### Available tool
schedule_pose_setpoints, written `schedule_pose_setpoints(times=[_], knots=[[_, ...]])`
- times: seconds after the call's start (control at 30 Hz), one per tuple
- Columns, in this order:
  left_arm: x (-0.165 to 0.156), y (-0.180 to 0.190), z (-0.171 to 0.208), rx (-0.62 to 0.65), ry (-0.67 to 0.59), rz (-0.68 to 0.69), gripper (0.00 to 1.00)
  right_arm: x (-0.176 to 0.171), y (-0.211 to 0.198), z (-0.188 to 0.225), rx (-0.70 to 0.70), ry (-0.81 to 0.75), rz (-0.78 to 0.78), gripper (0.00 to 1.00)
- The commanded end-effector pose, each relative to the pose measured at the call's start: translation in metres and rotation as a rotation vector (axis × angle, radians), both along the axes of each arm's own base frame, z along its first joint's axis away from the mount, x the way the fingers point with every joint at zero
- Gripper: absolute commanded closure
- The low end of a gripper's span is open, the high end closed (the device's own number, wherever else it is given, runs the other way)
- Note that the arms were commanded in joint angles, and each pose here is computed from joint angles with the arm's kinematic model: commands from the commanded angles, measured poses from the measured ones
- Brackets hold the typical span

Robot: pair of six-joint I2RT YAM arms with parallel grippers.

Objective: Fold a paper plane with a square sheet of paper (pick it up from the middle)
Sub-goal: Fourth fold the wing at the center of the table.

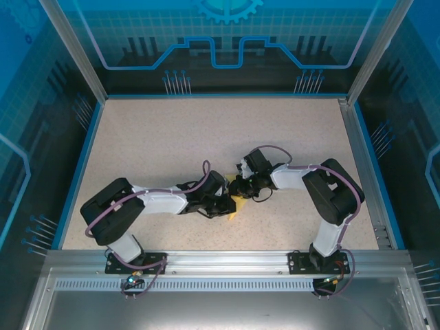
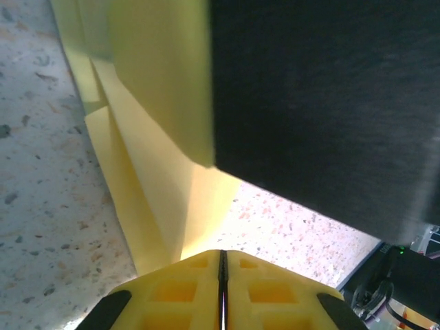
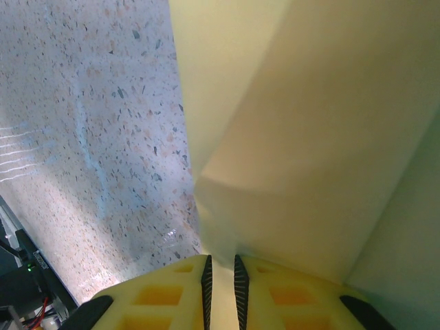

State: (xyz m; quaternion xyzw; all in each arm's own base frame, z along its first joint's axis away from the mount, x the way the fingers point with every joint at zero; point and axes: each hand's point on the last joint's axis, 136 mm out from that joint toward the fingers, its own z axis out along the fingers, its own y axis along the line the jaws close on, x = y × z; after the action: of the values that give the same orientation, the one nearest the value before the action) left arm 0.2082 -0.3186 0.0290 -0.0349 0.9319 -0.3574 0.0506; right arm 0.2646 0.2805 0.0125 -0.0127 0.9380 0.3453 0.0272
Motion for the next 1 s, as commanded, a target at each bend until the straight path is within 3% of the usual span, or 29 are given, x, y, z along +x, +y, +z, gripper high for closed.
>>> schedule_pose_setpoints(times=[0.0, 0.27, 0.97], knots=[[-0.003, 0.0, -0.011, 0.016, 0.012, -0.012, 0.89, -0.017, -0.01, -0.028, -0.088, 0.053, 0.015, 0.79], [-0.019, 0.017, -0.03, 0.051, 0.064, 0.004, 0.9, -0.017, -0.01, -0.03, -0.091, 0.058, 0.018, 0.79], [-0.049, 0.013, -0.034, -0.029, 0.188, -0.03, 0.88, -0.019, -0.013, -0.035, -0.111, 0.066, 0.012, 0.79]])
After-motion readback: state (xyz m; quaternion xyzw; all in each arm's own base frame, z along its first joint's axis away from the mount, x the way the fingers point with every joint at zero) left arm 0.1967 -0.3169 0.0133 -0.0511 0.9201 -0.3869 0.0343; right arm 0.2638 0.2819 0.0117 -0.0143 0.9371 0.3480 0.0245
